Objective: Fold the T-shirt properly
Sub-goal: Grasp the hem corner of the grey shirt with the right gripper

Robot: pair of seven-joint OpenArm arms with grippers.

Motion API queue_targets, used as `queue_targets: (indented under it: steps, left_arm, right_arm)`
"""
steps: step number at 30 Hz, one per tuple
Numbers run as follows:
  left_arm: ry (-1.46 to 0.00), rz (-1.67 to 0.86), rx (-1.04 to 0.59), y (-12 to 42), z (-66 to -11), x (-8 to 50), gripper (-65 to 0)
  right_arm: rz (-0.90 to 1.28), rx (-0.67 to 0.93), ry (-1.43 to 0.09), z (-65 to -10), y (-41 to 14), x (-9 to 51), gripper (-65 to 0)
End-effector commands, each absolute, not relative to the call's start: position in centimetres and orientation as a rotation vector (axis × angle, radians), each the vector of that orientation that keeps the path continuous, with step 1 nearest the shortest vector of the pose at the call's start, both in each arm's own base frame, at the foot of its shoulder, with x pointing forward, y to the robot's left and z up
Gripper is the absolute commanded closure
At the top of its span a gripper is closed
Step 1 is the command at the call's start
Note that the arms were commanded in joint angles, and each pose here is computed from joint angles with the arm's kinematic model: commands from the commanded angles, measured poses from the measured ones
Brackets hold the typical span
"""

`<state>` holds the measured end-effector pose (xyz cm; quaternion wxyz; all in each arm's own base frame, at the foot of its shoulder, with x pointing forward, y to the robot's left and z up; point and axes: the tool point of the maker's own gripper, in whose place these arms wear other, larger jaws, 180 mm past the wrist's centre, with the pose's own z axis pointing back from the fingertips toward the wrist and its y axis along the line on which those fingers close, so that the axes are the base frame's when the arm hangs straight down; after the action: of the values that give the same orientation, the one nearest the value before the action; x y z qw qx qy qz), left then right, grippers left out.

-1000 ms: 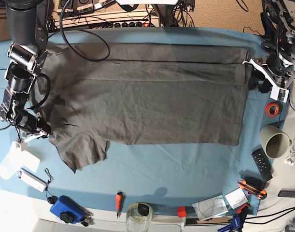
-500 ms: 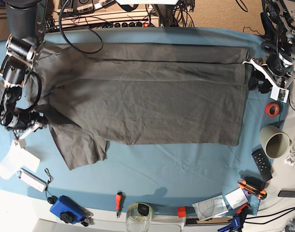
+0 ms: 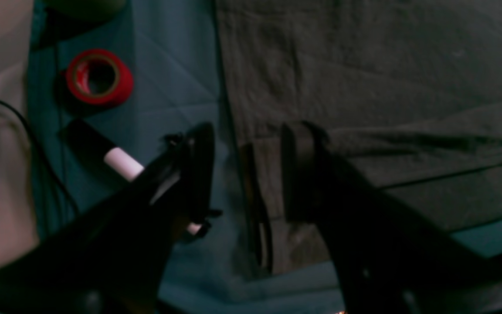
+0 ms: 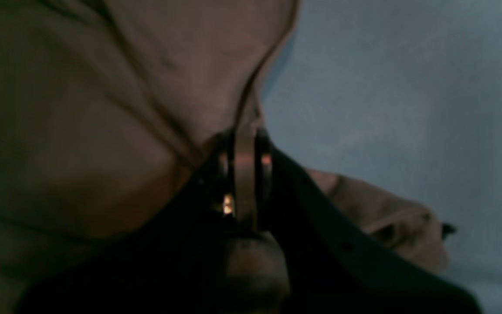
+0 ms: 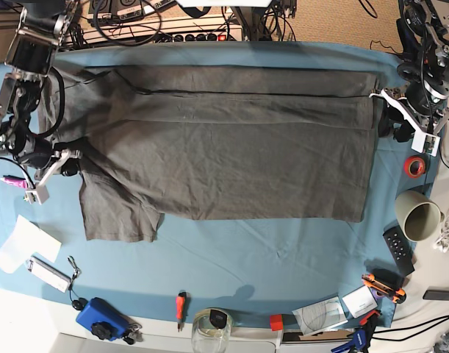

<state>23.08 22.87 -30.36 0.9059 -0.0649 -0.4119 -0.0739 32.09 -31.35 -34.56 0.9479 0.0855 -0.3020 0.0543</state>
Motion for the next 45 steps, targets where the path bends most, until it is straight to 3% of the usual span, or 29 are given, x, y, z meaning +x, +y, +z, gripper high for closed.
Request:
queue_targets:
  steps: [1,15,21,25,32,40,45]
  left_arm:
    - [-0.890,-0.166,-0.127,23.0,-29.3,23.6,-25.6]
    - [-0.890,-0.166,-0.127,23.0,-29.3,23.6,-25.6]
    - [-0.890,-0.166,-0.127,23.0,-29.3,23.5,-25.6]
    - [-0.890,-0.167,-0.127,23.0,-29.3,23.6,-25.6]
    - [-0.902,-0.166,-0.128,23.0,-29.1,23.7,-25.6]
    - [-0.916,-0.165,-0.130,22.9,-28.9,23.8,-25.6]
    - [-0.917,-0.165,-0.130,22.9,-28.9,23.9,-25.6]
  right_arm:
    - [0.136,0.145,-0.654,-32.8,-31.8,32.6,0.0]
    - [0.186,0.131,-0.580,-34.0,-31.4,30.5,0.0]
    - [0.190,0.126,-0.557,-33.7,-31.9,30.2,-20.6]
    - [0.135,0.123,-0.603,-31.8,-32.7,31.2,-20.9]
    - [-0.033,0.020,-0.889,-25.2,-38.0,36.1,-20.9]
    - [-0.221,0.216,-0.950,-25.7,-40.1,41.7,-20.9]
    - [-0.290,0.251,-0.876,-28.4,-40.4,43.6,-20.9]
